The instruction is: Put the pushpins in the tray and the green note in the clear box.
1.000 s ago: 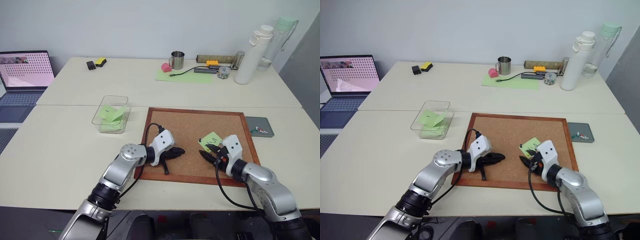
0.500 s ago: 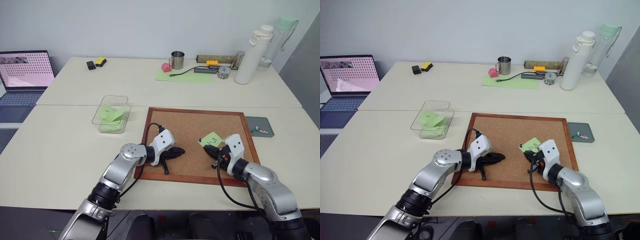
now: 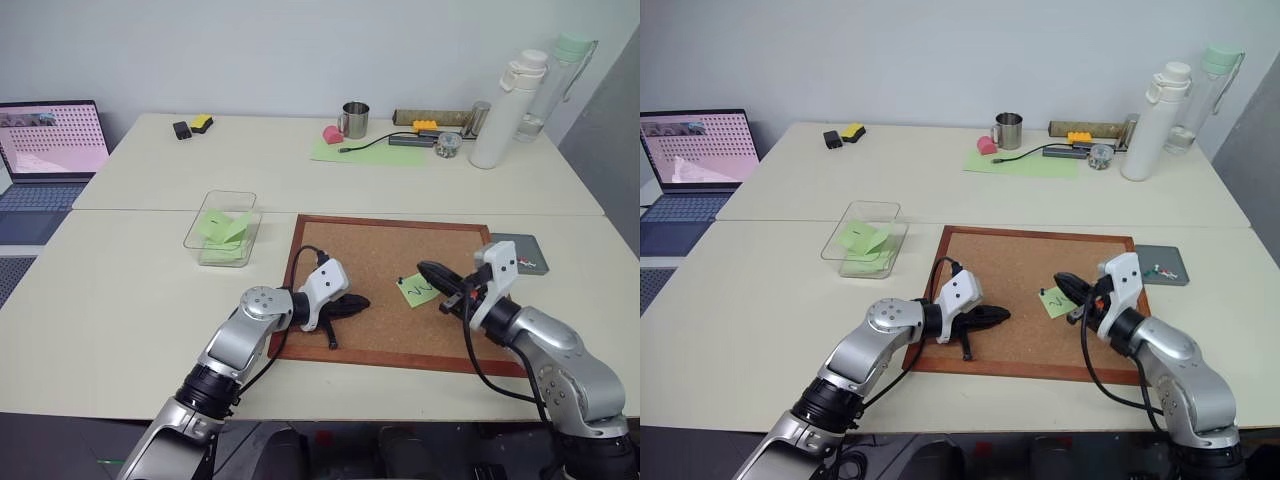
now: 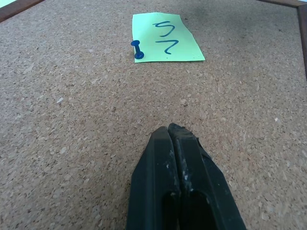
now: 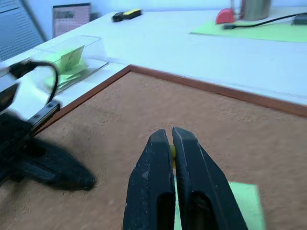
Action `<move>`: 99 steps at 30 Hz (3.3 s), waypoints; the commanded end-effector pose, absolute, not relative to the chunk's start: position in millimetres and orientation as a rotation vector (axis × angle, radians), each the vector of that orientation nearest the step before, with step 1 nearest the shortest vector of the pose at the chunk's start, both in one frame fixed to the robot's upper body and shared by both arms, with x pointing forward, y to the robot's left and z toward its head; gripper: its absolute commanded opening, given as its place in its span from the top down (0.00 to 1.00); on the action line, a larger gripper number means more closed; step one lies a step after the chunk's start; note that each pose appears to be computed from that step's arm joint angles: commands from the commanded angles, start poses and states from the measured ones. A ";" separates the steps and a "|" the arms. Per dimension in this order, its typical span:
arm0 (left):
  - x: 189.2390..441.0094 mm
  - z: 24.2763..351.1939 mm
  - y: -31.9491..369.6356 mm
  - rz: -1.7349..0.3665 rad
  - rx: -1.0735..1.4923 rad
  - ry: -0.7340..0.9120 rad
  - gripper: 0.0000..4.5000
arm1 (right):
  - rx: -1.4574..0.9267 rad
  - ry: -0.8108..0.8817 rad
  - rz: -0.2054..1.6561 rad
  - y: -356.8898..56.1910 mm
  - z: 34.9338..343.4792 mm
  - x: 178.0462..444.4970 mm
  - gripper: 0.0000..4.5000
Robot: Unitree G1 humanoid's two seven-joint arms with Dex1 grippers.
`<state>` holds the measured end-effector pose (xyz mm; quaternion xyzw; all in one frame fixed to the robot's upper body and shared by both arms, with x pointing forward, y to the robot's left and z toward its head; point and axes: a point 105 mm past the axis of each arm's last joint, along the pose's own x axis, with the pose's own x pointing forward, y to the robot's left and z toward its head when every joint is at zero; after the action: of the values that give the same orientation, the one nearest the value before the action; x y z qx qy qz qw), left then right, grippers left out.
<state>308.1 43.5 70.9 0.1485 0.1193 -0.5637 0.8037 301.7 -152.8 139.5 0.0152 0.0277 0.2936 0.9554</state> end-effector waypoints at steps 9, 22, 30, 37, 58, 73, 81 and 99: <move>299.3 42.8 54.8 -1.203 0.322 0.386 1.00 | -0.046 0.083 0.069 -296.0 153.8 357.1 0.98; 298.3 42.4 57.4 -1.189 0.323 0.384 1.00 | -0.037 0.119 0.039 -320.2 144.0 379.2 0.76; 299.1 43.5 56.2 -1.186 0.319 0.379 1.00 | -0.029 0.089 0.063 -321.2 153.0 378.2 0.55; 299.2 43.5 56.0 -1.188 0.318 0.381 1.00 | 0.018 0.073 0.392 -247.3 156.6 350.3 0.55; 296.6 46.7 58.3 -1.190 0.320 0.389 1.00 | -0.102 0.197 0.599 -114.1 103.7 322.3 0.55; 296.2 48.6 57.2 -1.188 0.316 0.390 1.00 | -0.060 0.206 0.597 -108.6 96.6 328.6 0.76; 296.6 49.1 56.3 -1.189 0.316 0.390 1.00 | -0.044 0.202 0.588 -111.0 97.5 328.8 1.00; 307.3 83.0 48.1 -1.153 0.064 0.292 0.92 | -0.009 0.011 0.613 -104.7 150.9 324.5 1.00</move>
<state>305.1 44.6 76.4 0.0729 0.1375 -0.5501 0.8205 326.1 -104.4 129.1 -0.0003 0.0460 0.3012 0.9524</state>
